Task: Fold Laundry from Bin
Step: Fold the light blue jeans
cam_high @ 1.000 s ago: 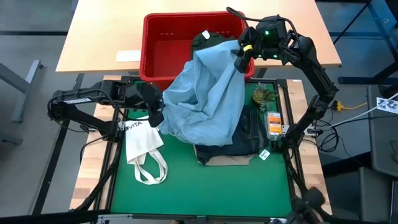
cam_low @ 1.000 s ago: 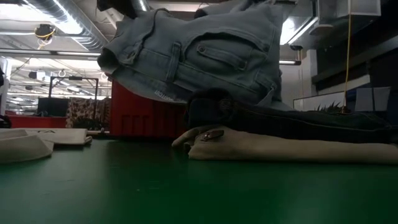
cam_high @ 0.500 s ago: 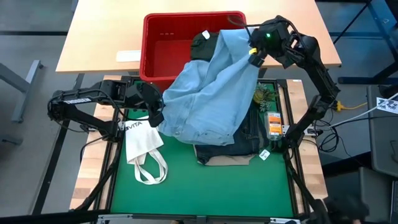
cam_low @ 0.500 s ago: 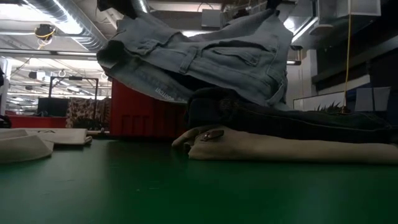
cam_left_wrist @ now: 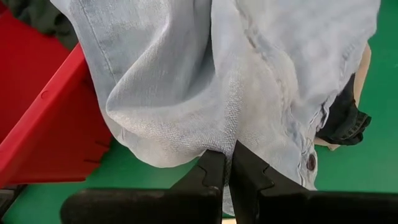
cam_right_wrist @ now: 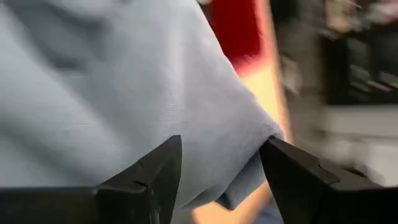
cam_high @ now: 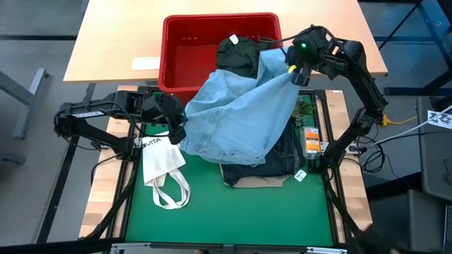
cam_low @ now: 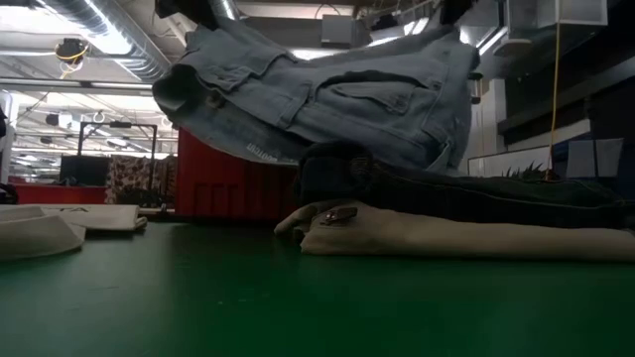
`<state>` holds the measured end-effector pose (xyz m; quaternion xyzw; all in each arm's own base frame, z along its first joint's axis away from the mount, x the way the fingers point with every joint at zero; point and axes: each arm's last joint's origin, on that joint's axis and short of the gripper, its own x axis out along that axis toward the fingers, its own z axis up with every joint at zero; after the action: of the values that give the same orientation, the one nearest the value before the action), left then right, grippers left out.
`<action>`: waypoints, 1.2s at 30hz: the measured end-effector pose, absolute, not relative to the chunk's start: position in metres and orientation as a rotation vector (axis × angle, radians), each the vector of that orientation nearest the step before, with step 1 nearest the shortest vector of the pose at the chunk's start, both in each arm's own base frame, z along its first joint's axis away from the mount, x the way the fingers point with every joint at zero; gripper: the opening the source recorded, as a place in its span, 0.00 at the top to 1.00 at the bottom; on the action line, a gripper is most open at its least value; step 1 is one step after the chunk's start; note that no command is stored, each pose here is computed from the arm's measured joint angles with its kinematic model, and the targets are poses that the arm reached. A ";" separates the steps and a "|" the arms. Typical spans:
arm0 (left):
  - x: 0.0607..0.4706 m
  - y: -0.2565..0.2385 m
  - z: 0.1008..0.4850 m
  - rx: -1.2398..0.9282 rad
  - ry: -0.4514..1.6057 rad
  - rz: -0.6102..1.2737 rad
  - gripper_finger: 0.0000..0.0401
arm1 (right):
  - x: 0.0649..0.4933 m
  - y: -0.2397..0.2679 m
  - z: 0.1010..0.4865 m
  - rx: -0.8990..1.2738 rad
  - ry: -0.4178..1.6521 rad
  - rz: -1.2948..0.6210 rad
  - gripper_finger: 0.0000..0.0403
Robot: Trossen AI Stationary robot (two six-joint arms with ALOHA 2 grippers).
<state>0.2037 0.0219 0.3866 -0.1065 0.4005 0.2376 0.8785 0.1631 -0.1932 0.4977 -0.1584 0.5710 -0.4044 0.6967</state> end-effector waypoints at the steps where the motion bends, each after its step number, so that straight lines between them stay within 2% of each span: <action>1: 0.204 0.022 0.387 -0.222 0.835 0.496 0.98 | 0.165 -0.192 0.497 -0.330 1.234 -0.834 0.46; 5: 0.204 0.022 0.387 -0.224 0.835 0.492 0.99 | 0.172 -0.189 0.497 -0.294 1.110 -0.627 0.46; 13: 0.204 0.022 0.387 -0.226 0.835 0.491 0.99 | 0.179 -0.185 0.498 -0.157 1.002 -0.642 0.46; 22: 0.204 0.022 0.386 -0.227 0.835 0.492 0.99 | 0.226 -0.119 0.497 -0.114 0.871 -0.187 0.46; 28: 0.204 0.022 0.386 -0.225 0.835 0.491 0.99 | 0.258 -0.049 0.479 -0.213 0.965 -0.003 0.46; 36: 0.204 0.022 0.386 -0.225 0.836 0.491 0.99 | 0.287 0.032 0.412 -0.451 1.193 -0.013 0.46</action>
<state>0.2038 0.0218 0.3865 -0.1080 0.4008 0.2356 0.8788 0.2870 0.0322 0.4125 -0.2105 0.5567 -0.0061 0.8036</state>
